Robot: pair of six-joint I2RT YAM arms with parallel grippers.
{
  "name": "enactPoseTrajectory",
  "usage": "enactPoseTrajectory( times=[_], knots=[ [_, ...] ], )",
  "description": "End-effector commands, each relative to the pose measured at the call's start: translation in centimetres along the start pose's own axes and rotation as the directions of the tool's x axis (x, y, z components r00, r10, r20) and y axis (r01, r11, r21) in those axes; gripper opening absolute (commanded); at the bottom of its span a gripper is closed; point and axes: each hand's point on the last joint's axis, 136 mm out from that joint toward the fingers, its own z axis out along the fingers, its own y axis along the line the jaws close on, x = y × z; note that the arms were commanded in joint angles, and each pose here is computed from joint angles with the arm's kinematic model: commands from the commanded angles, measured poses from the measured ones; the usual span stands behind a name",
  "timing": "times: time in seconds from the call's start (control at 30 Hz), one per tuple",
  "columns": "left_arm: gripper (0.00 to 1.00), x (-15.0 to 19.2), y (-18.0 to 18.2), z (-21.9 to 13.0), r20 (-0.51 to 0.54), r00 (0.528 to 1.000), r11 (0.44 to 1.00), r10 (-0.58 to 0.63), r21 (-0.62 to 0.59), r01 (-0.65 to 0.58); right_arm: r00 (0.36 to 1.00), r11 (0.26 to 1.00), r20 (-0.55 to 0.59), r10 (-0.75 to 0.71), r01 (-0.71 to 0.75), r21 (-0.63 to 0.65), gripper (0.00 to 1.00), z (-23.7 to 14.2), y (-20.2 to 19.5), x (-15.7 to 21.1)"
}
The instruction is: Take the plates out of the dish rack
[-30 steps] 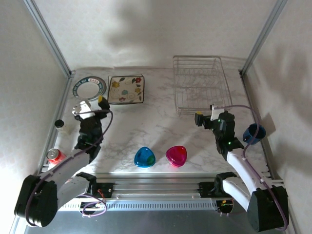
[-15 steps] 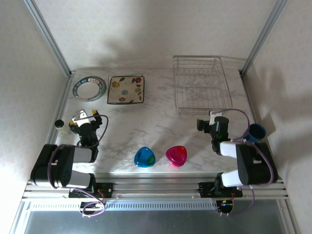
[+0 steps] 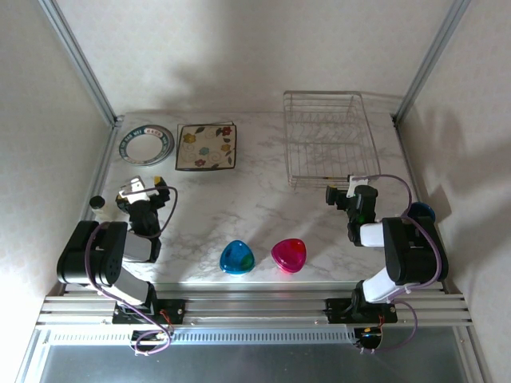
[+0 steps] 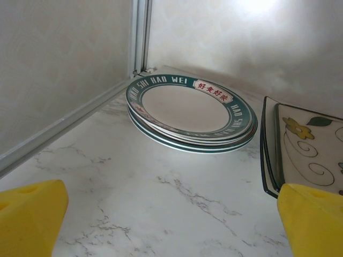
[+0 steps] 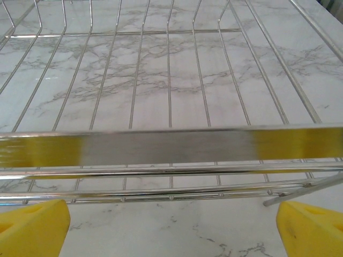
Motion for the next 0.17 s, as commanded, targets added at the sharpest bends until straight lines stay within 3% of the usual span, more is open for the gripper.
enactPoseTrajectory(
  times=[0.0,0.13],
  knots=[
    [0.99,-0.73,-0.26,-0.11,0.033,0.999,1.0,-0.02,0.02,0.019,0.999,1.0,0.038,0.008,-0.008,-0.001,0.99,0.21,0.17,-1.3],
    [1.0,-0.73,-0.28,-0.09,0.03,0.999,1.0,-0.02,0.02,0.019,0.999,1.0,0.045,0.003,-0.003,0.0,0.99,0.15,0.22,-1.4]
  ],
)
